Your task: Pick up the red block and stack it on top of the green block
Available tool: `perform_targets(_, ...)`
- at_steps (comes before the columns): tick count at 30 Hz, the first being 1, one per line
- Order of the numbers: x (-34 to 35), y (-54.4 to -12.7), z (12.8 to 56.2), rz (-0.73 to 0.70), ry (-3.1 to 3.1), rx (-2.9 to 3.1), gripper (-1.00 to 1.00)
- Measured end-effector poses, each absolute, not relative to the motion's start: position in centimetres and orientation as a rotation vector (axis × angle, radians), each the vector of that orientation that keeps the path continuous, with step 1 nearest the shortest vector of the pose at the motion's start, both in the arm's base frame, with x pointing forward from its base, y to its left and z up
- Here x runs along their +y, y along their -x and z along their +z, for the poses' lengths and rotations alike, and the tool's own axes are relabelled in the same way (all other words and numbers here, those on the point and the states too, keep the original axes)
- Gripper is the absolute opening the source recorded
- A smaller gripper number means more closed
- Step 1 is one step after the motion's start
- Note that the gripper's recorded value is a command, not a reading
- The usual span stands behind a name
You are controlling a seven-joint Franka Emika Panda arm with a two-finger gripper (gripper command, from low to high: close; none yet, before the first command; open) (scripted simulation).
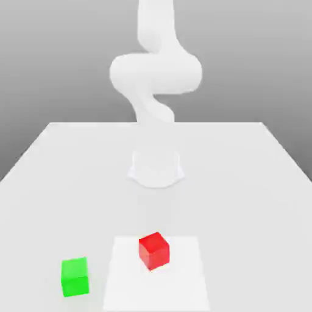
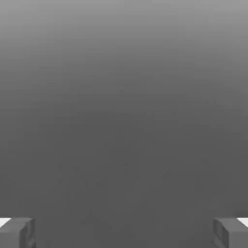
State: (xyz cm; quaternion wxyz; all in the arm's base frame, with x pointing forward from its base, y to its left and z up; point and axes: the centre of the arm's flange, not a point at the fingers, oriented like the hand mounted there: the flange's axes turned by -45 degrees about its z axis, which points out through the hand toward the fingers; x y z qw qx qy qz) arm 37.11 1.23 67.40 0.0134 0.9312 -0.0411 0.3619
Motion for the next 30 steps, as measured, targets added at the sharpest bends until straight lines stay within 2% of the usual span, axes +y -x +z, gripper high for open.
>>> perform_targets(7,2.1,-42.7,55.3,0.85,-2.896,-0.439,0.0)
perform_targets(14,0.6,-44.7,42.9,0.584,-2.875,-0.758,0.0)
perform_targets(22,-1.0,-42.7,30.4,0.296,-2.821,-1.135,0.0)
perform_targets(30,-0.5,-38.2,22.0,0.038,-2.736,-1.517,0.0)
